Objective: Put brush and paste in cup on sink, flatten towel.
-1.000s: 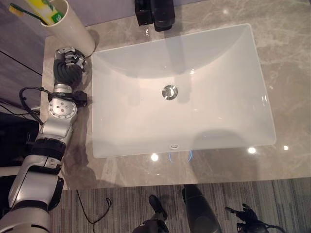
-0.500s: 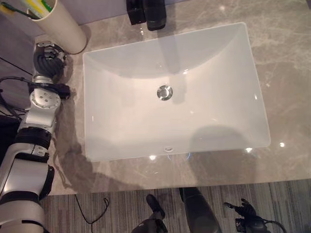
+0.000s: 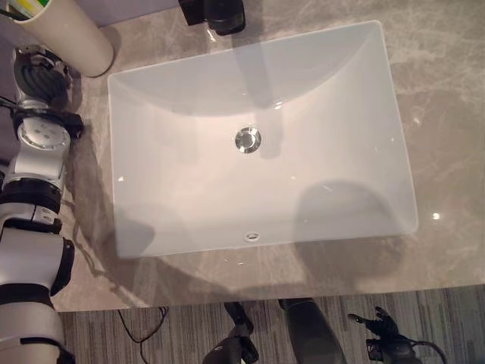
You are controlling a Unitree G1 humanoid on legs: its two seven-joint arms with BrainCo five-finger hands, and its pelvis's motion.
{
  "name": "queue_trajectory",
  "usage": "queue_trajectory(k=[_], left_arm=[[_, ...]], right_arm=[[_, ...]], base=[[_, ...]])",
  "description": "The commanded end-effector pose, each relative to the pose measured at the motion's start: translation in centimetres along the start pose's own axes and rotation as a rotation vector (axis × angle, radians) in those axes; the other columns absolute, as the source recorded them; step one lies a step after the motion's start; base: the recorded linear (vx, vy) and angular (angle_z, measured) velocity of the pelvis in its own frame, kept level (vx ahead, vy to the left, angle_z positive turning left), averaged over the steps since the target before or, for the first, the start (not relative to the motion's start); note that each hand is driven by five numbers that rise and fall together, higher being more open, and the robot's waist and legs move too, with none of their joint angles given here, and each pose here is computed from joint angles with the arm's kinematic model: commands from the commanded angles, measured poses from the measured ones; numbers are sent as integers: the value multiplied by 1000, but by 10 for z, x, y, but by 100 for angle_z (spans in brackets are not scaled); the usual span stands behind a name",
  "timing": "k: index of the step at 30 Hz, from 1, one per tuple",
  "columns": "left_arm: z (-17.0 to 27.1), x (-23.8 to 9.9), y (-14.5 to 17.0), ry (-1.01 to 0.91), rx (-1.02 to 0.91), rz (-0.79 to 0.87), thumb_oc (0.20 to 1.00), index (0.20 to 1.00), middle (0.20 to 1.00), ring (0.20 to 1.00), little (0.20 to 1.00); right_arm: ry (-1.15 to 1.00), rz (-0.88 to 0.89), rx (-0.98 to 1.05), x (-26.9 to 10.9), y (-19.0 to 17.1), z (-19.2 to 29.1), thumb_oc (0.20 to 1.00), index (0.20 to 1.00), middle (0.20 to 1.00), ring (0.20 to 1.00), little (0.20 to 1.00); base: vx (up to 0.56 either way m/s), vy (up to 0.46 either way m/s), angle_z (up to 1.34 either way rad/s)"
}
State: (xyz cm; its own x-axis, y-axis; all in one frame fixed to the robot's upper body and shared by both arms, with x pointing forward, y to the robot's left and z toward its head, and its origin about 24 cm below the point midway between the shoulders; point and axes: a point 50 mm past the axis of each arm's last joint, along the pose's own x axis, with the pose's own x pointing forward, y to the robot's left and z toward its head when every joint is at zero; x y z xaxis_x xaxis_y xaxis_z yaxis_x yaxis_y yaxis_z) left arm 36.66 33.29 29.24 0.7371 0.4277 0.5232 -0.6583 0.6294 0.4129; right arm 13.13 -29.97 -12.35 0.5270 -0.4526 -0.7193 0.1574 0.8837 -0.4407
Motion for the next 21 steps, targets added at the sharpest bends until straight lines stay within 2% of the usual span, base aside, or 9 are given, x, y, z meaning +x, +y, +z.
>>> queue_trajectory(k=[1,10,21], left_arm=[[5,5,6,-18,89,60,200,200,200,200,200],[33,12,1,-115,104,89,200,200,200,200,200],[56,-1,-42,-235,63,-28,200,200,200,200,200]], right_arm=[[3,-2,14,-2,2,-5,1000,1000,1000,1000,1000],[-6,26,-15,-4,12,-5,1000,1000,1000,1000,1000],[-44,48,-30,-5,16,0,1000,1000,1000,1000,1000]], base=[[34,-13,-4],[28,1,-2],[10,5,0]])
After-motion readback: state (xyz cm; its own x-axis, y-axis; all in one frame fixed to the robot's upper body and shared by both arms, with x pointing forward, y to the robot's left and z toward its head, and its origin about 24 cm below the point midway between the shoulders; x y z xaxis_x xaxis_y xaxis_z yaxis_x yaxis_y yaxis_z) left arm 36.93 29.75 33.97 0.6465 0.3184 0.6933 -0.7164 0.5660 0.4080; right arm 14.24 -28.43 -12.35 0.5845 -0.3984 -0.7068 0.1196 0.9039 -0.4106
